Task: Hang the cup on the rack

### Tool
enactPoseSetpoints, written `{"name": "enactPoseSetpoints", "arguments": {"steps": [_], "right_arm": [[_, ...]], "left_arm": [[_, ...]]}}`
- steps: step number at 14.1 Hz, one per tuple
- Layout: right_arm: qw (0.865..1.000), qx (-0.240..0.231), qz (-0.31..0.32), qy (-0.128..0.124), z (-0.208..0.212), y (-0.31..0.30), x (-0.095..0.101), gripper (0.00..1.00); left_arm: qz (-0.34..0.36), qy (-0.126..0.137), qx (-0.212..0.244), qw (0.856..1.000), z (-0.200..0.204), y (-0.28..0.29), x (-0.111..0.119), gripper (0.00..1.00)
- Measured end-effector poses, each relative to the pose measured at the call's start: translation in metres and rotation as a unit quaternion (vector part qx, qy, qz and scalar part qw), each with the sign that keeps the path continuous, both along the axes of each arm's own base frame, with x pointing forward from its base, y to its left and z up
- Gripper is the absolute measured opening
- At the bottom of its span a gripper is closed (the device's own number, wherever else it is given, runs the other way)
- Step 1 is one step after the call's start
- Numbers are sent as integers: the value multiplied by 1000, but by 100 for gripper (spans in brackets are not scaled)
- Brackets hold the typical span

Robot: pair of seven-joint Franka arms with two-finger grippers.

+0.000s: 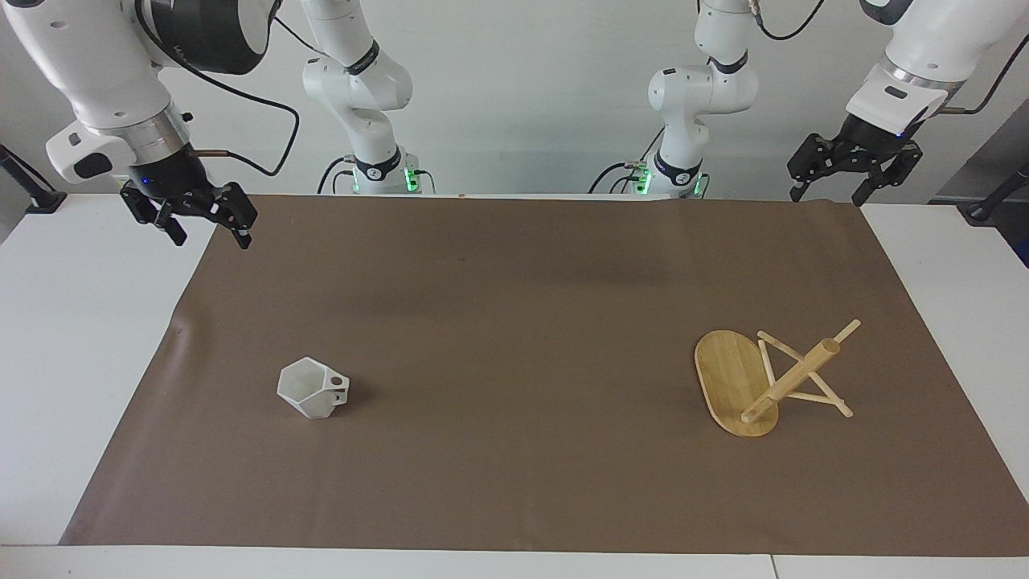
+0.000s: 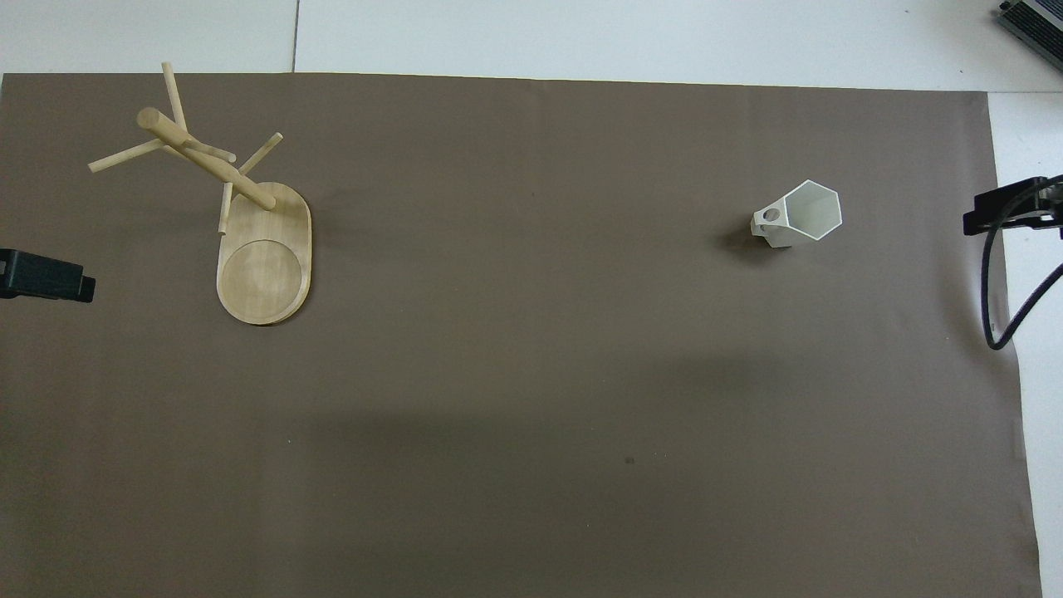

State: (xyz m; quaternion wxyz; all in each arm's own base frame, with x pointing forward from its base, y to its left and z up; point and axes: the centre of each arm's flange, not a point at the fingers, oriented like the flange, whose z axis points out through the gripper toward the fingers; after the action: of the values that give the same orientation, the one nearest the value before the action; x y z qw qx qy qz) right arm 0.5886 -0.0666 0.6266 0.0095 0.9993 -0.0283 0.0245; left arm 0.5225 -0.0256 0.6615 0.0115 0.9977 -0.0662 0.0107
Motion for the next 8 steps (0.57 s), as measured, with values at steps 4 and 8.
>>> {"name": "enactPoseSetpoints", "arguments": {"steps": [4, 8], "right_arm": [[1000, 0, 1, 1, -1, 1, 0, 100], [1000, 0, 2, 3, -3, 3, 0, 100]], "left_arm": [[0, 0, 0, 1000, 0, 0, 0, 100], [0, 0, 0, 1000, 0, 0, 0, 100]]}}
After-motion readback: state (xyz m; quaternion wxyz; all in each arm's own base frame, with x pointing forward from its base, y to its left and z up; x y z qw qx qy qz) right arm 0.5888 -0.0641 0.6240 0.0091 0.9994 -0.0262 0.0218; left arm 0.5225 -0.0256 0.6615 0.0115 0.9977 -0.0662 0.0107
